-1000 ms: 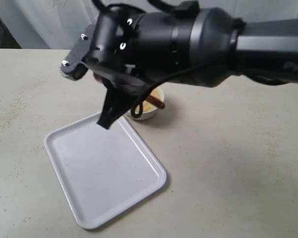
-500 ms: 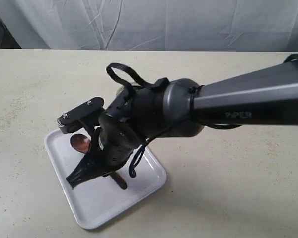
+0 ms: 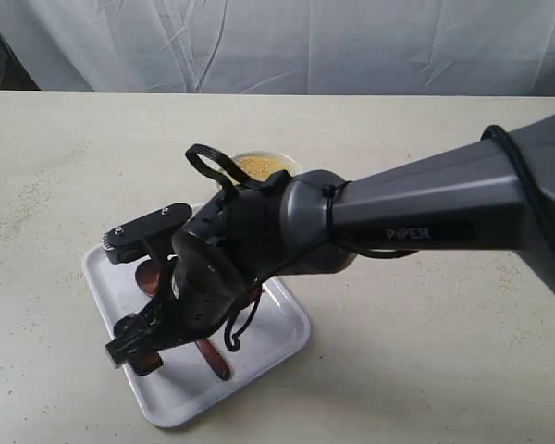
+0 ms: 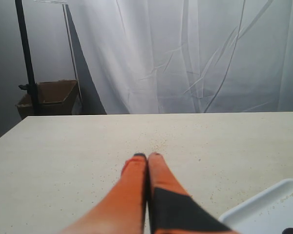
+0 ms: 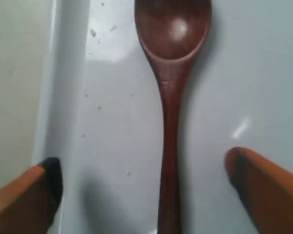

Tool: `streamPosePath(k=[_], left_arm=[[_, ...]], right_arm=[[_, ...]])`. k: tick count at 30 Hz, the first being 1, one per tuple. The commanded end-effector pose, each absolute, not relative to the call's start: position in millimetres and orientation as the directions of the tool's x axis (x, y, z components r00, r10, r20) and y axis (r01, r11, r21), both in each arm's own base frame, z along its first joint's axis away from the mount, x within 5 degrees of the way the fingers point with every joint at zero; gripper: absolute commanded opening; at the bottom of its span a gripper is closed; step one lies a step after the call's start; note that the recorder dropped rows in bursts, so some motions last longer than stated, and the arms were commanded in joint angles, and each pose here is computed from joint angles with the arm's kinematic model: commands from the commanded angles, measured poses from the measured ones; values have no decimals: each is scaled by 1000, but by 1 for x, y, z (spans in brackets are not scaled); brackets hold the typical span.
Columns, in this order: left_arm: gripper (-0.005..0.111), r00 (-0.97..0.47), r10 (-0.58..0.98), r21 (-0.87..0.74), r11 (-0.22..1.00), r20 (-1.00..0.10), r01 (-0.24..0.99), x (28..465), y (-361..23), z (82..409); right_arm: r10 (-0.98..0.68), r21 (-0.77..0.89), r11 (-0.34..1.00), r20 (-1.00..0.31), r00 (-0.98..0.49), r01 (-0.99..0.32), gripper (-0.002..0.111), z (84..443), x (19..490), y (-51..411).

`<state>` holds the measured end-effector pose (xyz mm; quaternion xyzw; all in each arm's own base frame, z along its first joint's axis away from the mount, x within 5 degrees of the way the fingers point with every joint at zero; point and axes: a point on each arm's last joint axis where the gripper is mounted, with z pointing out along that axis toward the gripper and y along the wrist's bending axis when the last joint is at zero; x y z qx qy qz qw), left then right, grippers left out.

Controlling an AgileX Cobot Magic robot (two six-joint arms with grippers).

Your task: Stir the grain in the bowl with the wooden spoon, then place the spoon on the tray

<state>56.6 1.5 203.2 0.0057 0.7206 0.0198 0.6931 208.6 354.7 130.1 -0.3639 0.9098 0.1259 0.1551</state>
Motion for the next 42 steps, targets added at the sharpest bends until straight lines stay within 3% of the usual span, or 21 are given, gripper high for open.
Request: streamPosePath(k=[1, 2, 4, 5, 6, 7, 8, 12, 16, 21, 26, 29, 31, 34, 37, 42], left_arm=[[0, -39, 29, 29, 999, -999, -15, 56, 1, 202], [0, -39, 29, 29, 999, -999, -15, 56, 1, 202], [0, -39, 29, 29, 999, -999, -15, 56, 1, 202], [0, -39, 29, 29, 999, -999, -15, 56, 1, 202], [0, -39, 29, 29, 999, -999, -15, 56, 1, 202], [0, -39, 29, 29, 999, -999, -15, 56, 1, 202], [0, -39, 29, 29, 999, -999, -15, 56, 1, 202], [0, -39, 29, 29, 999, -999, -15, 56, 1, 202], [0, -39, 29, 29, 999, -999, -15, 56, 1, 202], [0, -39, 29, 29, 999, -999, -15, 56, 1, 202], [0, -39, 29, 29, 999, -999, -15, 56, 1, 202], [0, -39, 29, 29, 999, -999, -15, 56, 1, 202], [0, -39, 29, 29, 999, -999, -15, 56, 1, 202], [0, -39, 29, 29, 999, -999, -15, 56, 1, 202], [0, -39, 29, 29, 999, -999, -15, 56, 1, 202], [0, -39, 29, 29, 999, -999, -15, 56, 1, 202]], right_arm=[[-715, 36, 609, -407, -568, -793, 96, 187, 210, 352], [-718, 20, 603, -422, -553, -798, 91, 203, 210, 349], [-710, -25, 585, -500, -497, -811, 68, 251, 206, 336], [-688, -34, 583, -552, -471, -812, 53, 275, 202, 327], [-659, -29, 585, -599, -454, -810, 27, 297, 196, 317], [-621, -20, 592, -649, -440, -806, 8, 319, 190, 306], [-583, -12, 603, -690, -430, -798, 2, 336, 182, 292], [-490, -24, 611, -797, -353, -792, 9, 368, 150, 233], [-387, 0, 596, -876, -287, -803, 9, 362, 115, 178], [-314, 26, 569, -917, -246, -822, 9, 304, 81, 127], [-318, 59, 565, -905, -283, -823, 9, 217, 51, 80], [-282, 65, 550, -924, -258, -832, 9, 190, 45, 72], [-107, 42, 544, -987, -120, -838, 9, 198, 44, 68], [63, -8, 712, -995, 75, -702, 9, 220, 53, 53], [112, 7, 906, -968, 223, -423, 9, 232, 58, 28], [124, 120, 987, -992, 31, -105, 9, 210, 57, 5]])
